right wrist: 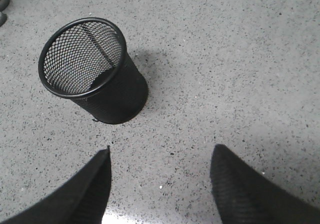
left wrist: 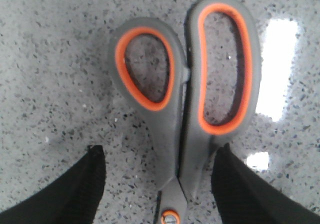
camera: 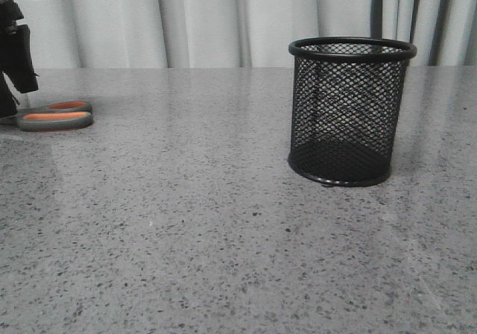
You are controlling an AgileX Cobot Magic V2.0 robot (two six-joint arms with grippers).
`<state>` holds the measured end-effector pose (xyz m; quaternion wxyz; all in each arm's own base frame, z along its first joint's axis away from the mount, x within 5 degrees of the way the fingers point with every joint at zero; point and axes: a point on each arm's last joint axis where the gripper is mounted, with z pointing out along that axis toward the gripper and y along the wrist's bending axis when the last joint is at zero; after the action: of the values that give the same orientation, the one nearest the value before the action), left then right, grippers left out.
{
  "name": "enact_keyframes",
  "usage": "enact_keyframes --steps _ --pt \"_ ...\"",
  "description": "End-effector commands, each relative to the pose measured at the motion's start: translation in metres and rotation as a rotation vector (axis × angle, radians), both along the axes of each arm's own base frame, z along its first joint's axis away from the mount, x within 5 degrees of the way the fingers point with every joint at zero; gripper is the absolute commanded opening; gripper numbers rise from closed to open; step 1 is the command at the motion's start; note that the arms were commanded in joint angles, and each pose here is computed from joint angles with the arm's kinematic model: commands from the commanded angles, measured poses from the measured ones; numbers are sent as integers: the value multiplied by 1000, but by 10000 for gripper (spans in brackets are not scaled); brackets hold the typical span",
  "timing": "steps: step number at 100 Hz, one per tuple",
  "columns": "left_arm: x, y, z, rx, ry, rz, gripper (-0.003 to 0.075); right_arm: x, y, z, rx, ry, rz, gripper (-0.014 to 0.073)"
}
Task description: Put scissors into bucket
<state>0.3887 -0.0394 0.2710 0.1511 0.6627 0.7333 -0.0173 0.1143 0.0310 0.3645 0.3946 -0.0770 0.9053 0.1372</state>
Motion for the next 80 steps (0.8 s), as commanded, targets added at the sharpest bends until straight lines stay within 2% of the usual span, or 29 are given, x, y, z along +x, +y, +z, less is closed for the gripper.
enact_keyframes --steps 1,35,54,80 --pt "-2 -5 25 -25 -79 -2 419 3 0 13 6 -78 -7 393" --pt "-6 2 18 59 -14 -27 419 3 0 13 6 -76 -7 393" --pt "-2 1 18 51 -45 -19 419 3 0 13 6 -76 -7 393" --pt "3 -3 6 23 -16 -16 419 3 0 13 6 -76 -7 393"
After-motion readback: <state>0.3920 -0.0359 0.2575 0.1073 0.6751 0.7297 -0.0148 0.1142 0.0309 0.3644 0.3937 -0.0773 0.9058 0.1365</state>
